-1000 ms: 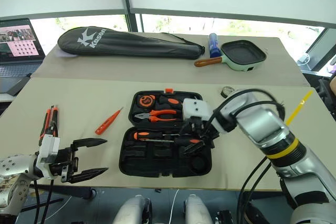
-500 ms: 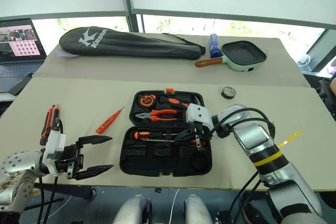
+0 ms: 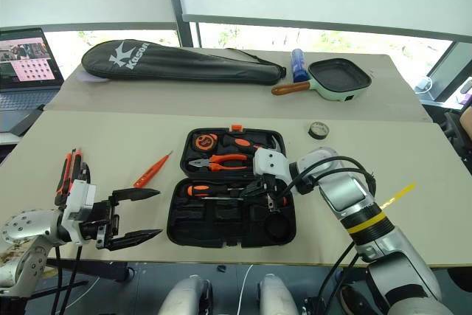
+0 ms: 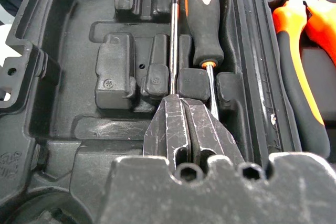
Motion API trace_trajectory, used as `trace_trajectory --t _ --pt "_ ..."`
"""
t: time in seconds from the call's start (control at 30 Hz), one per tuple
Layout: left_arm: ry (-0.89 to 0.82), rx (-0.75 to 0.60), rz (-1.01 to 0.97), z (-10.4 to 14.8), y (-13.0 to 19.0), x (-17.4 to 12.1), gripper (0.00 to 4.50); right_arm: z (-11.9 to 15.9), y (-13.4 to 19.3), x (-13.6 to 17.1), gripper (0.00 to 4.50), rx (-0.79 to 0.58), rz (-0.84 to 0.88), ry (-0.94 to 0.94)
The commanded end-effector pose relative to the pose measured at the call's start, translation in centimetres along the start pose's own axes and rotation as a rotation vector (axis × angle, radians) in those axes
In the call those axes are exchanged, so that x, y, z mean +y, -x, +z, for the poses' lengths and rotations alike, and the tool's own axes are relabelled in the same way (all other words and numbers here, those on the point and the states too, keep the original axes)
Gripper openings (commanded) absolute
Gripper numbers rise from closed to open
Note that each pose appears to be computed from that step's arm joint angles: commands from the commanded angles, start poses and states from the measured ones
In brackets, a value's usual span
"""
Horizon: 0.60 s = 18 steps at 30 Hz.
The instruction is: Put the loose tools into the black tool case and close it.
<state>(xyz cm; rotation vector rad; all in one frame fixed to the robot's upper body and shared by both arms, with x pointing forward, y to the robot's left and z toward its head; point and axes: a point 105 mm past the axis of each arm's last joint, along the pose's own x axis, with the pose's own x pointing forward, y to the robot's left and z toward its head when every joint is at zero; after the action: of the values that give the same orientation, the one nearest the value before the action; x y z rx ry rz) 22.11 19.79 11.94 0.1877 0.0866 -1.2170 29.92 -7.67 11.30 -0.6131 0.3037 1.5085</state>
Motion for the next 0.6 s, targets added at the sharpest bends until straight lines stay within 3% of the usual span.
trace_trajectory --t 0.03,0.23,0.6 --pt "-0.028 -0.005 0.060 0.7 1.2 0.2 4.50 1.2 1.8 0.0 0.04 -0.065 -0.022 0.056" --pt "-0.023 0.000 0.092 0.3 1.6 -0.2 4.50 2.3 2.9 0.9 0.04 -0.158 -0.017 0.090" --pt "-0.038 -0.014 0.058 0.8 0.6 0.1 4.50 -1.0 0.5 0.7 0.04 0.023 0.011 0.055"
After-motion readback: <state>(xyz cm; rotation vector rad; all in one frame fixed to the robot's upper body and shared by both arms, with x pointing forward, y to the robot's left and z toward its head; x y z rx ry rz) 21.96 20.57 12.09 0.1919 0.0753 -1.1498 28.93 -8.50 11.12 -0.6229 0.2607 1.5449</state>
